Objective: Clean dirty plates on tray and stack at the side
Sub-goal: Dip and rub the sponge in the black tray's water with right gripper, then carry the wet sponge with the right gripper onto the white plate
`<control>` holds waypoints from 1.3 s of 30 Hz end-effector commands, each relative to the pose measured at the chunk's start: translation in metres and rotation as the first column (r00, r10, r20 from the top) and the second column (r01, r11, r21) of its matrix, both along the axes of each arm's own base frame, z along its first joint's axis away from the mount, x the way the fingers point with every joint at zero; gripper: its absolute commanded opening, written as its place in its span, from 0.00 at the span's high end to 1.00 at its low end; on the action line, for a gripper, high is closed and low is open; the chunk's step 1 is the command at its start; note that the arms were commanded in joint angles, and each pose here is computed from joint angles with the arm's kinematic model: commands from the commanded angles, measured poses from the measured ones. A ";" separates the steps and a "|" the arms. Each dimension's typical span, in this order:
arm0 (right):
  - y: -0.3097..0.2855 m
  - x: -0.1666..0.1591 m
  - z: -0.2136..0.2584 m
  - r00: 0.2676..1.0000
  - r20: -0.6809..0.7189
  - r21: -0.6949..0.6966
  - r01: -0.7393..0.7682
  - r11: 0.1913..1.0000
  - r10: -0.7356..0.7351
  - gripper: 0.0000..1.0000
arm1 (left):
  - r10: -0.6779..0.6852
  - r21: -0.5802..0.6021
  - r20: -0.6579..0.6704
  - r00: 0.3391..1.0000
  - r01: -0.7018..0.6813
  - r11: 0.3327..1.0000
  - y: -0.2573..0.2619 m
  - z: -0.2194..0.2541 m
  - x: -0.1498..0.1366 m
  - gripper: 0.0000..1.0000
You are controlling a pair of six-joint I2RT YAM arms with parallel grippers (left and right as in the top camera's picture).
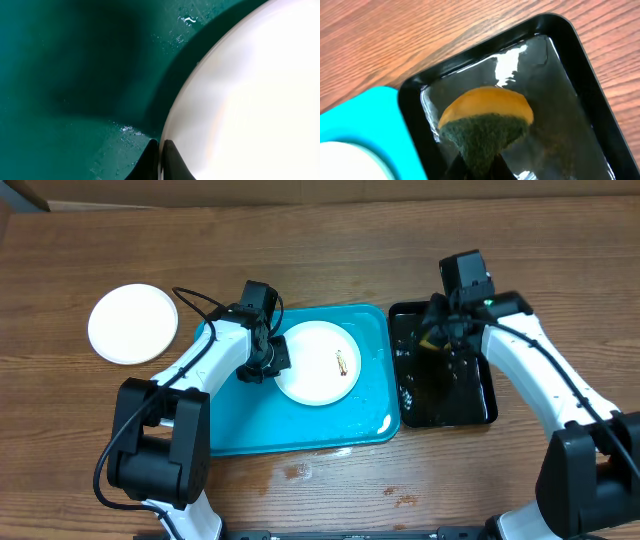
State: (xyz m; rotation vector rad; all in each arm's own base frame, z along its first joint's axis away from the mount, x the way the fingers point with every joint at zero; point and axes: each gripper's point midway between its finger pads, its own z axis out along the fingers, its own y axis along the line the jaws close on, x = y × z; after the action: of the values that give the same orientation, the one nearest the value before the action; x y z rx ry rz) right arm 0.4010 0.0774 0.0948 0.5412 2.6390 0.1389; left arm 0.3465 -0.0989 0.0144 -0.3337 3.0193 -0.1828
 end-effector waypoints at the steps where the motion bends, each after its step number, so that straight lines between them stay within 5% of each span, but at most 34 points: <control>1: -0.008 -0.002 -0.023 1.000 0.017 -0.023 0.023 0.999 -0.022 0.96 | 0.018 0.000 -0.006 1.000 -0.018 1.000 0.001 -0.003 0.003 0.96; 15: -0.006 0.021 -0.010 0.987 0.139 -0.098 -0.065 0.993 0.078 0.96 | 0.019 -0.002 0.000 1.000 -0.019 1.000 0.001 -0.003 0.004 0.96; 21: 0.042 0.005 0.006 0.975 0.107 0.160 -0.208 0.965 0.192 0.96 | 0.019 -0.002 0.002 1.000 -0.019 1.000 0.001 -0.003 0.005 0.96; 27: 0.121 -0.015 0.041 0.912 0.183 0.484 -0.410 0.773 0.368 0.96 | 0.083 -0.009 -0.011 0.997 -0.083 0.997 0.001 -0.003 0.004 0.96; 39: 0.178 -0.029 0.005 0.932 0.165 0.196 -0.351 0.916 0.322 0.96 | 0.133 -0.067 -0.036 0.990 -0.135 0.989 -0.009 -0.002 0.002 0.96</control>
State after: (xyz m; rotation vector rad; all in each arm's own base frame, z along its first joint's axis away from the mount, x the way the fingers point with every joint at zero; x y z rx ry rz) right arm 0.3559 0.2543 0.0966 0.0714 2.6595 0.7112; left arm 0.3455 -0.1067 0.0152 -0.5018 3.0122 -0.2588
